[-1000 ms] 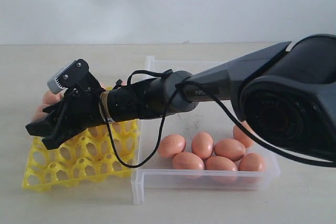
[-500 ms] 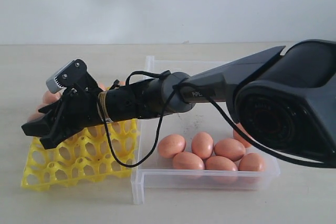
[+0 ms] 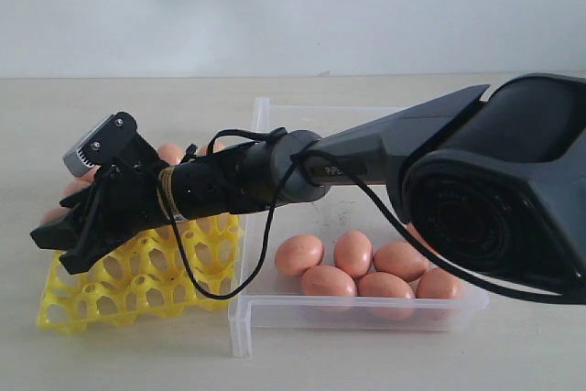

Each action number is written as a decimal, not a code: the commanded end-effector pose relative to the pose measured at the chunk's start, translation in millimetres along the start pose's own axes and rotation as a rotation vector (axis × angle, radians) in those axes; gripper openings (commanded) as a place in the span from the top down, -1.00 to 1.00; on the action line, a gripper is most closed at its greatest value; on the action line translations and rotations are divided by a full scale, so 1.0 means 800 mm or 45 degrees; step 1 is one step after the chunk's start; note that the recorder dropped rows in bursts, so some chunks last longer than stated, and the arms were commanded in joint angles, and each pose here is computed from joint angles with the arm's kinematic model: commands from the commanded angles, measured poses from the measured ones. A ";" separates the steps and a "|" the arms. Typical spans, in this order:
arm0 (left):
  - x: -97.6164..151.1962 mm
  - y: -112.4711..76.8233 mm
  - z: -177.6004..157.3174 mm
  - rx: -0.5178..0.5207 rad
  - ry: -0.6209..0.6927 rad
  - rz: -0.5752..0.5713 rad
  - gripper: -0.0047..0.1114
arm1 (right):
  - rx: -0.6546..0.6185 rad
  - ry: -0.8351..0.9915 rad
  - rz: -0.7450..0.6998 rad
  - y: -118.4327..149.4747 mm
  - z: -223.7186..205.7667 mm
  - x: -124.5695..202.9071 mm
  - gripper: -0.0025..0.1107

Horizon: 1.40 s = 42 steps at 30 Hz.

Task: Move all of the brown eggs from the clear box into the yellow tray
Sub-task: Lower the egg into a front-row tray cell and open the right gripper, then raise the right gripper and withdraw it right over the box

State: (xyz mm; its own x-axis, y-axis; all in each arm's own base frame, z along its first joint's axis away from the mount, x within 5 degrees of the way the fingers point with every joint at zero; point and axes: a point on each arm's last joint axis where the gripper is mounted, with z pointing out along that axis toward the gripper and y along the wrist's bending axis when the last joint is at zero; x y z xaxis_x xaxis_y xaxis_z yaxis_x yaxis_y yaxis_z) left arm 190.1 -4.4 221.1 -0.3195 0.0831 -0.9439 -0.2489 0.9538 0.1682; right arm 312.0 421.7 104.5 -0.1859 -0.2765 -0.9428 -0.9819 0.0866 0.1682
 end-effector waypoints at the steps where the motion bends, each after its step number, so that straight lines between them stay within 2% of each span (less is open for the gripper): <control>1: 0.000 0.001 -0.001 -0.003 -0.007 -0.011 0.85 | 0.018 0.011 0.007 -0.001 0.000 -0.002 0.34; 2: 0.000 0.001 -0.001 -0.003 -0.007 -0.011 0.85 | 0.033 0.019 0.030 -0.002 0.000 -0.001 0.09; 3: 0.000 0.001 -0.001 -0.003 -0.007 -0.011 0.85 | 0.050 0.028 0.055 -0.004 0.000 0.000 -0.03; 4: 0.000 0.001 -0.001 -0.003 -0.007 -0.011 0.85 | 0.059 0.030 0.063 -0.004 0.000 -0.001 -0.08; 10: 0.000 0.001 -0.001 -0.003 -0.007 -0.011 0.85 | 0.065 0.035 0.040 -0.005 -0.005 -0.010 -0.07; 15: 0.000 0.001 -0.001 -0.003 -0.007 -0.011 0.85 | 0.062 -0.006 0.036 0.001 -0.029 -0.062 -0.07; 17: 0.000 0.001 -0.001 -0.003 -0.007 -0.011 0.85 | 0.047 0.020 -0.026 0.010 -0.042 -0.087 -0.06; 20: 0.000 0.001 -0.001 -0.001 -0.005 -0.012 0.85 | 0.008 0.099 -0.164 0.030 -0.066 -0.126 0.11; 22: 0.000 0.001 -0.001 -0.001 -0.005 -0.012 0.85 | 0.000 0.102 -0.162 0.041 -0.083 -0.150 0.37; 25: 0.001 0.000 -0.001 0.012 0.002 -0.009 0.85 | -0.069 0.039 -0.147 0.055 -0.115 -0.186 0.89; 26: 0.001 0.000 -0.001 0.015 0.004 -0.009 0.85 | -0.083 0.021 -0.148 0.058 -0.124 -0.195 0.96; 31: 0.002 -0.002 -0.002 0.038 0.017 -0.005 0.85 | -0.013 -0.079 -0.116 0.053 -0.183 -0.242 0.96; 34: 0.003 -0.006 -0.002 0.076 0.024 0.019 0.85 | 0.066 -0.119 -0.113 0.039 -0.214 -0.255 0.96; 38: 0.003 -0.008 -0.002 0.100 0.026 0.038 0.85 | 0.269 -0.134 -0.077 0.016 -0.250 -0.252 0.96; 42: 0.003 -0.008 -0.002 0.100 0.026 0.038 0.85 | 0.543 -0.077 -0.064 -0.003 -0.286 -0.221 0.96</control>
State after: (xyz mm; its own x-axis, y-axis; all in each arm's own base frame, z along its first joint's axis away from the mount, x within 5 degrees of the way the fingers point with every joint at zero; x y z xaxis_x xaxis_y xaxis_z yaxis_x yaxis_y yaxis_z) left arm 190.8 -10.7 217.9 -0.3487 0.1094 -0.9308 -0.1697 0.9694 0.1775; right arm 334.9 272.5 345.1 -0.1289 -0.2020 -0.9709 -0.9339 0.3540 0.0503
